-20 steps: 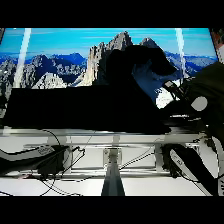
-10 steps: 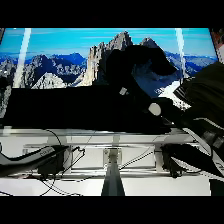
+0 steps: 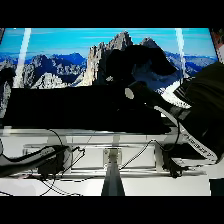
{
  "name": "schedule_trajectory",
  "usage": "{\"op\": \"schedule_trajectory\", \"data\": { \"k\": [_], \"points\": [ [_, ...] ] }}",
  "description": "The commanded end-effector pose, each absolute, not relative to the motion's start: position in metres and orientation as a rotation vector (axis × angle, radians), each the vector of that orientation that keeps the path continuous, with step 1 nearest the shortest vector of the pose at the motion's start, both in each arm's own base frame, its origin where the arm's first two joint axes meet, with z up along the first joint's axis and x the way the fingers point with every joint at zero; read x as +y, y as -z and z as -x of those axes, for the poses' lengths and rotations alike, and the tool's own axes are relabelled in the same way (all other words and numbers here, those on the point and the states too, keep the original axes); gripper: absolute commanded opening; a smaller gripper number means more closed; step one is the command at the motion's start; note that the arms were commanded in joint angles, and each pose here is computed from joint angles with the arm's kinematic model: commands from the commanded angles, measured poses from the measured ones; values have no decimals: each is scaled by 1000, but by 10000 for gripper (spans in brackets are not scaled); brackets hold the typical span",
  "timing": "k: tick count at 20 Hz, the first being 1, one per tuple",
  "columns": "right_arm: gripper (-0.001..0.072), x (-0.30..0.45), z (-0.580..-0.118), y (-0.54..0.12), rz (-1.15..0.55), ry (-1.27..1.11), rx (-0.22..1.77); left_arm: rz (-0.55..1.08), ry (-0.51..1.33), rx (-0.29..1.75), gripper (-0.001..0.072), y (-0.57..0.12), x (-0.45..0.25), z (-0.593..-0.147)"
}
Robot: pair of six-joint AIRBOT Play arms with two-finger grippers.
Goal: Fold the clothes and pants, and hang the long-sleeved shirts on hangers.
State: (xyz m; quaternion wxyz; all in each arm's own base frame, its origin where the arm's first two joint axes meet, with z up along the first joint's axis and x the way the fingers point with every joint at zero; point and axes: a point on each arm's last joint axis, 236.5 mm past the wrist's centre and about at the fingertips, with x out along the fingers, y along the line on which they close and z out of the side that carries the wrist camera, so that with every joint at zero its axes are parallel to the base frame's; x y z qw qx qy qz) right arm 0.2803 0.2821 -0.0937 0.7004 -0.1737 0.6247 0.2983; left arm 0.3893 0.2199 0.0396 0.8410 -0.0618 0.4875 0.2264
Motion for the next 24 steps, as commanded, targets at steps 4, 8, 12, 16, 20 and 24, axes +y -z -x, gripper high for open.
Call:
{"op": "schedule_trajectory", "data": {
  "k": [4, 8, 12, 16, 20, 24],
  "points": [
    [483, 235, -277, 107, 513, -458, 1542, 129, -472, 1017, 328, -41, 218, -393],
    [18, 237, -278, 105, 505, -457, 1540, 130, -472, 1017, 327, -41, 218, -393],
    [18, 245, -287, 76, 580, -533, 1517, 131, -471, 1021, 328, -40, 218, -393],
    [17, 263, -311, 8, 616, -613, 1392, 132, -471, 1022, 328, -39, 218, -393],
    [17, 261, -341, -66, 601, -577, 1160, 131, -471, 1023, 327, -39, 218, -393],
    [18, 200, -359, -98, 640, -391, 1129, 134, -470, 1031, 327, -37, 217, -392]
  ]
}}
